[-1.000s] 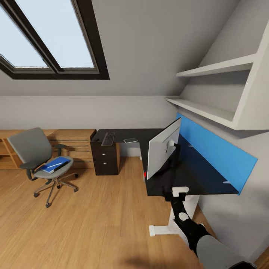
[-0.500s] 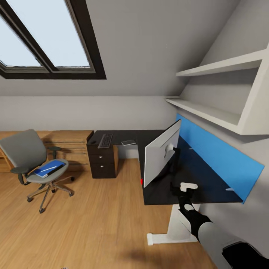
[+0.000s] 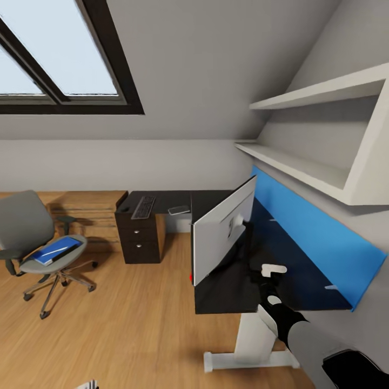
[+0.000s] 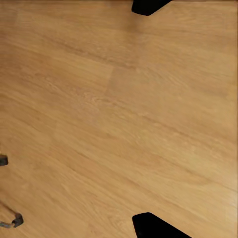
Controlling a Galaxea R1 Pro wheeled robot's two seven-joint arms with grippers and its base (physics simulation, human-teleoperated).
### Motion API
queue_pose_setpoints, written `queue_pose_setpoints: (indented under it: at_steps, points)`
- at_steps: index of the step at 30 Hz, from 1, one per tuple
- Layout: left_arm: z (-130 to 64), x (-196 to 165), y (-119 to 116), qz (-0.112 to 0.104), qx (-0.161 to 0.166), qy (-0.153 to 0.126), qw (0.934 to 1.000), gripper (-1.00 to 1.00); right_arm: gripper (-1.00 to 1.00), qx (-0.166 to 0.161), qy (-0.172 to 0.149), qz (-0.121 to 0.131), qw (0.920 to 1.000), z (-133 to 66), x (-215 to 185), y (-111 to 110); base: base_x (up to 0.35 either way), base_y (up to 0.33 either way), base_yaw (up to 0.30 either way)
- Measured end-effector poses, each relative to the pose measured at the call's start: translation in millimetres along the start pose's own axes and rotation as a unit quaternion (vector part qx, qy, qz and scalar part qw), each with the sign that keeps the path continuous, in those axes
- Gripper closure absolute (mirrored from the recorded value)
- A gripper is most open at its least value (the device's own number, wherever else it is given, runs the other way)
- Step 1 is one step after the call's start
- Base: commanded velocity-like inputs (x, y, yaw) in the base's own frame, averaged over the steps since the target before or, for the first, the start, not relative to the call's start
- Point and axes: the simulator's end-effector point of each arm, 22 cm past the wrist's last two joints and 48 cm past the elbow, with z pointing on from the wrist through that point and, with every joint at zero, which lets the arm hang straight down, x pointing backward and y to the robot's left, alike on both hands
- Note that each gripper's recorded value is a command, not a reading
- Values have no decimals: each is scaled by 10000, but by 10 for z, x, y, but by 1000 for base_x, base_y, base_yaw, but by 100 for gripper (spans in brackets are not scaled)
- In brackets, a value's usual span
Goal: In the bedroom, organize the workspace by keeping the computer under the desk, ensuring the monitor is on the desk, placing the keyboard on the desk next to the monitor, placing the mouse on the desk next to the keyboard, moving the folder from the swivel chair onto the desk next to the mouse, stacking the notebook on top of the folder with the pen on top of the notebook, and positioning the swivel chair next to the desk.
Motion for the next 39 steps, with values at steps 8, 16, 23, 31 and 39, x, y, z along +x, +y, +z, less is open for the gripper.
queue_pose_setpoints:
  at_steps: [8,16,23,31,39]
  points:
    - [2,-19,-1,-1,3,-23,10000,-100,-100,26,-29,-49,10000,14,-11,-75,252,-242,0]
    - [14,-179,-10,-7,22,-180,9998,-100,-100,-482,-158,-46,9987,5,-60,134,168,-172,0]
    - [25,-422,-140,-8,319,-236,9992,-100,-100,-1051,-166,-80,9943,-19,-55,315,29,-29,0]
    - [-12,-443,-283,-137,457,382,9981,-100,-100,-1115,-169,-90,9936,-2,-34,338,2,-2,0]
    - [-104,-475,-192,-104,408,371,9984,-100,-100,-1129,-175,-92,9934,36,10,362,0,0,0]
